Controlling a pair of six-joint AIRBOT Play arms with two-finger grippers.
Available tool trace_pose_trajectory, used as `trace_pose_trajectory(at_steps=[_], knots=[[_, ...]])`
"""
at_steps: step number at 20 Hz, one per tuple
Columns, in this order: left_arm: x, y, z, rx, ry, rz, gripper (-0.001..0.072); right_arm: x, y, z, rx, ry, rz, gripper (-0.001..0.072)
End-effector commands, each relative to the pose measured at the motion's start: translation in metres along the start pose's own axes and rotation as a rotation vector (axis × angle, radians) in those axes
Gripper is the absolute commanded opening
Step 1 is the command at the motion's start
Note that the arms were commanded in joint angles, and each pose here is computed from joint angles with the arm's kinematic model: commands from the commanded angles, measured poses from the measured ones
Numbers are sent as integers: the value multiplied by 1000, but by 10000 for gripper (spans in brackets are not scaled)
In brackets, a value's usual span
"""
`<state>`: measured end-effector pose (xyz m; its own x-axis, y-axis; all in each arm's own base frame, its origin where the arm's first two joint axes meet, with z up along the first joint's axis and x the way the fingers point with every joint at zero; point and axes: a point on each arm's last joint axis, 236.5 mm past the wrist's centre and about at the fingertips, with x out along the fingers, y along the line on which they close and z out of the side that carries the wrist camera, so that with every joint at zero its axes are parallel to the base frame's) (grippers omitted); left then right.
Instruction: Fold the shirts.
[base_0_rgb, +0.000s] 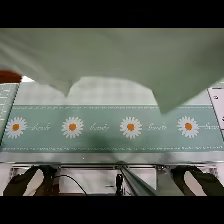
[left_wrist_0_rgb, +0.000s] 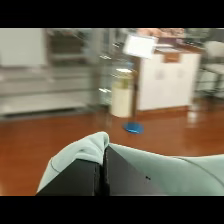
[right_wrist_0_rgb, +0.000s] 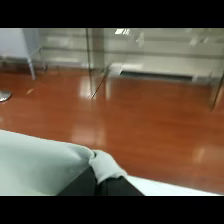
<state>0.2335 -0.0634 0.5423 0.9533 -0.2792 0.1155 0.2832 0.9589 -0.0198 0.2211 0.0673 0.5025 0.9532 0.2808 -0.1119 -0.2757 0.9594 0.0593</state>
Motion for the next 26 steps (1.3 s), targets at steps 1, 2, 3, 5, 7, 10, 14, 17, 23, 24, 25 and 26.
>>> trace_pose_trajectory(at_steps=[1, 2, 3, 5, 7, 10, 14, 17, 23, 24, 25, 26], knots=[[-75, 1, 20, 142, -49, 211, 15, -65, 12, 2, -55, -66, -93, 35], [-86, -8, 23, 153, -66, 204, 15, -74, 13, -4, -57, -54, -108, 35], [-94, -16, 24, 157, -77, 187, 15, -78, 15, -10, -58, -33, -111, 35], [-97, -24, 17, 150, -58, 146, 15, -78, 15, -25, -52, 27, -109, 35], [-84, -19, -2, 119, 0, 116, 16, -68, 12, -40, -32, 87, -98, 35], [-36, -5, -68, -26, 172, 53, 15, -35, 3, -70, 25, 191, -61, 35], [37, 13, -195, -237, 445, -66, 15, 40, -30, -141, 151, 346, -32, 35], [85, 35, -280, -378, 572, -97, 16, 105, -56, -201, 261, 449, -8, 35], [179, 42, -400, -459, 692, -86, 17, 237, -114, -305, 483, 608, 3, 35], [194, 43, -415, -464, 685, -67, 17, 258, -123, -316, 524, 609, 0, 36], [204, 44, -429, -473, 685, -50, 17, 278, -130, -327, 570, 609, 4, 35], [211, 42, -443, -494, 697, -40, 17, 296, -133, -336, 610, 610, 21, 36]])
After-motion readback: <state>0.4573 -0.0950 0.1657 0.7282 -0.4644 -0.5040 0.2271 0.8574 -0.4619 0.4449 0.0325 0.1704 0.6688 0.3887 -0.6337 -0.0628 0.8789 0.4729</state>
